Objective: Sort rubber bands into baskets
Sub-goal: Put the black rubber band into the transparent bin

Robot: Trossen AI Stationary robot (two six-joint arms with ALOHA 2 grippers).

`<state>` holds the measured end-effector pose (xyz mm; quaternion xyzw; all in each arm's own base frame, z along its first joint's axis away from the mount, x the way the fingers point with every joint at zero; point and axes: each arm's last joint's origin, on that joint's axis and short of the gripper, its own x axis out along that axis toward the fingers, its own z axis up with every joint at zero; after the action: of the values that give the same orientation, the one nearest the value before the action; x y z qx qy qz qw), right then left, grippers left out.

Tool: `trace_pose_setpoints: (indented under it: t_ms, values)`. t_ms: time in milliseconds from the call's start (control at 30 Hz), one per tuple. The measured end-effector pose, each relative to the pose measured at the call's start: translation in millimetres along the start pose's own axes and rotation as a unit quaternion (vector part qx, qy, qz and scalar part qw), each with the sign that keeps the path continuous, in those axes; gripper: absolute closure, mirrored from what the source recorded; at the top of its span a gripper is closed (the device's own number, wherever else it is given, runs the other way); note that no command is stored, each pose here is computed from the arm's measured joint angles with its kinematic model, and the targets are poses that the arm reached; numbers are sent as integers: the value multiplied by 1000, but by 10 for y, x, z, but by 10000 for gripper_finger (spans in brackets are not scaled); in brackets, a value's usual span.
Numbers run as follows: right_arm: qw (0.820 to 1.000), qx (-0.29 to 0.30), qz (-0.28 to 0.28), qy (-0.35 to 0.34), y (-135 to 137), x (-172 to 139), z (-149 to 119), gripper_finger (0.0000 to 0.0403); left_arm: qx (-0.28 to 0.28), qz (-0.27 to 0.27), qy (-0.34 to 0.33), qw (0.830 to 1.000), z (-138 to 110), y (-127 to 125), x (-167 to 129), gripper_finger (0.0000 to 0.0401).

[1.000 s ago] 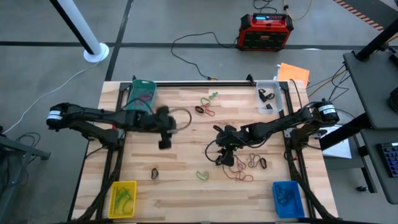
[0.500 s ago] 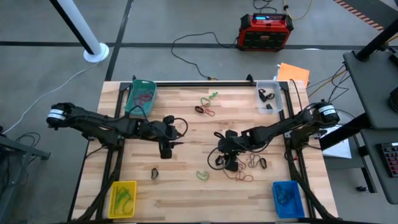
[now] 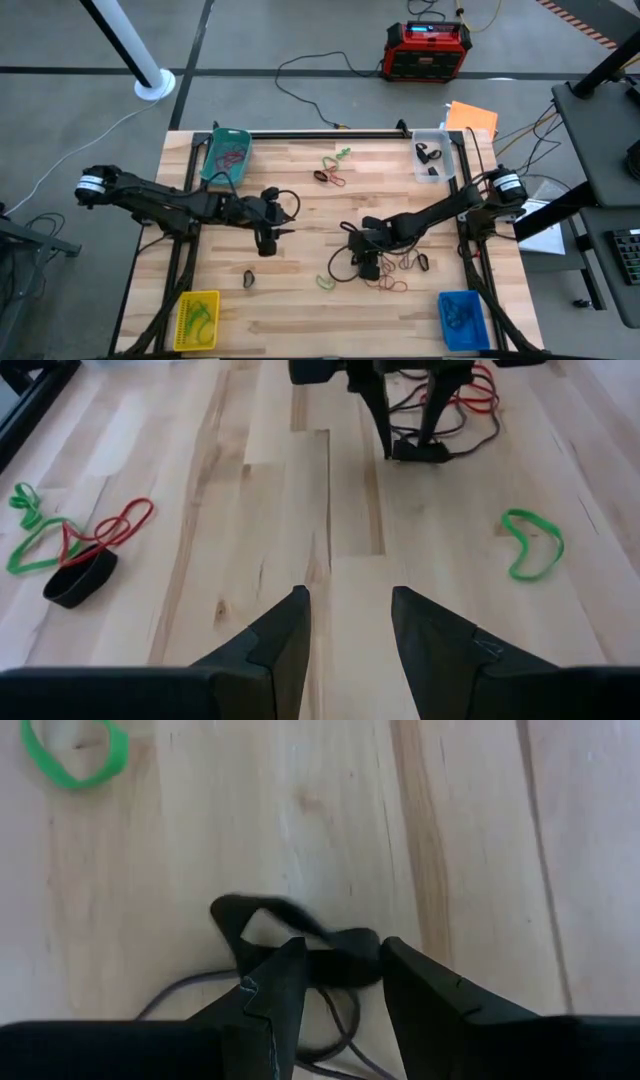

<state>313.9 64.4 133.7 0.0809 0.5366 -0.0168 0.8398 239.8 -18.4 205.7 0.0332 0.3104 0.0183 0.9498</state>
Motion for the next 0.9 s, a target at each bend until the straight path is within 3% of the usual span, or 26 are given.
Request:
trace_pose_setpoints:
  t_ms: [233, 500, 767, 900]
  values:
    - [1000, -4, -1, -10, 3, 29, 16, 288, -8, 1, -3, 1000, -9, 0, 4, 274]
    - [999, -33, 4, -28, 13, -9, 52, 386, -11, 1, -22, 1000, 25, 0, 4, 274]
    - [996, -64, 3, -67, 21, -216, 205, 393, -15, 0, -29, 999, 37, -1, 10, 274]
    - [994, -63, -56, -67, -113, -395, 308, 393, -20, 0, -32, 999, 42, 0, 10, 274]
